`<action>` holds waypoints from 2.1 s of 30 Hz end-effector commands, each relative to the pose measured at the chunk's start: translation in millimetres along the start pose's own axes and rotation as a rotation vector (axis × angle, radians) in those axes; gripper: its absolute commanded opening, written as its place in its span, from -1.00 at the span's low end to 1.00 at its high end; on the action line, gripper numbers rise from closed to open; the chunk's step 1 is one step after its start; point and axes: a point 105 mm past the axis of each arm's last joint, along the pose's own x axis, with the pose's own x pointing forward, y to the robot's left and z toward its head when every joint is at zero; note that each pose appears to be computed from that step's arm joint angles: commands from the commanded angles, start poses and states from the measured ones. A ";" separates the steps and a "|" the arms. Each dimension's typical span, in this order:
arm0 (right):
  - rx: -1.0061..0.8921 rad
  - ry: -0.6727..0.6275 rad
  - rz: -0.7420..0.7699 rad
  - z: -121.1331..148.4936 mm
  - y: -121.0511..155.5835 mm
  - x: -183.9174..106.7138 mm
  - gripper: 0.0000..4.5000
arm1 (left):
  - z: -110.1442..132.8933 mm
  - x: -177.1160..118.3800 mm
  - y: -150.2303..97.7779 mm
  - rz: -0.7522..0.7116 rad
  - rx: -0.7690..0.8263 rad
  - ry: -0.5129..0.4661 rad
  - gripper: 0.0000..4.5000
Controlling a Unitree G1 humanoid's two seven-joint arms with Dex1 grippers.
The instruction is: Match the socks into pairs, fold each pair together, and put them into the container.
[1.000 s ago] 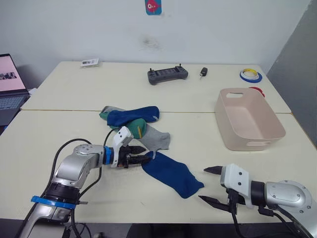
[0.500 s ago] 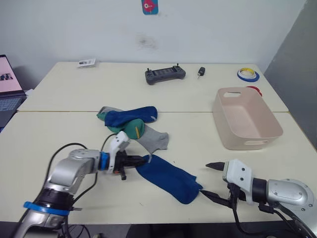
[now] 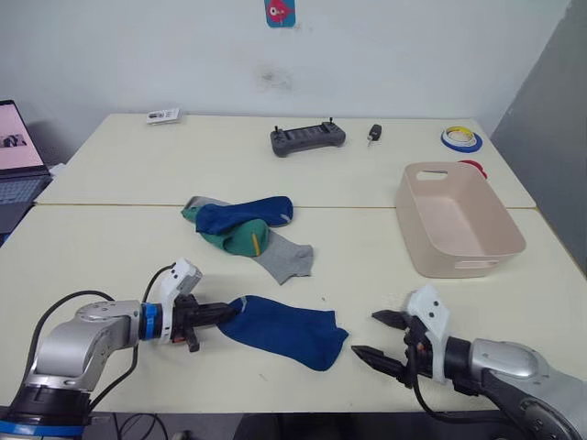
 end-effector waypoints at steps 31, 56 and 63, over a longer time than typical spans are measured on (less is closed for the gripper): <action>0.415 -0.037 0.071 -0.1 15.3 27.5 0.30 | 7.4 0.9 -5.3 -0.006 0.048 -0.017 -1.00; 0.184 0.004 0.175 24.2 8.9 15.8 -0.99 | 9.6 -19.5 -34.3 -0.060 -0.081 -0.112 -1.00; 0.061 0.043 0.191 32.2 -2.2 27.7 -0.99 | 1.9 -21.5 -27.4 0.035 -0.095 -0.150 -1.00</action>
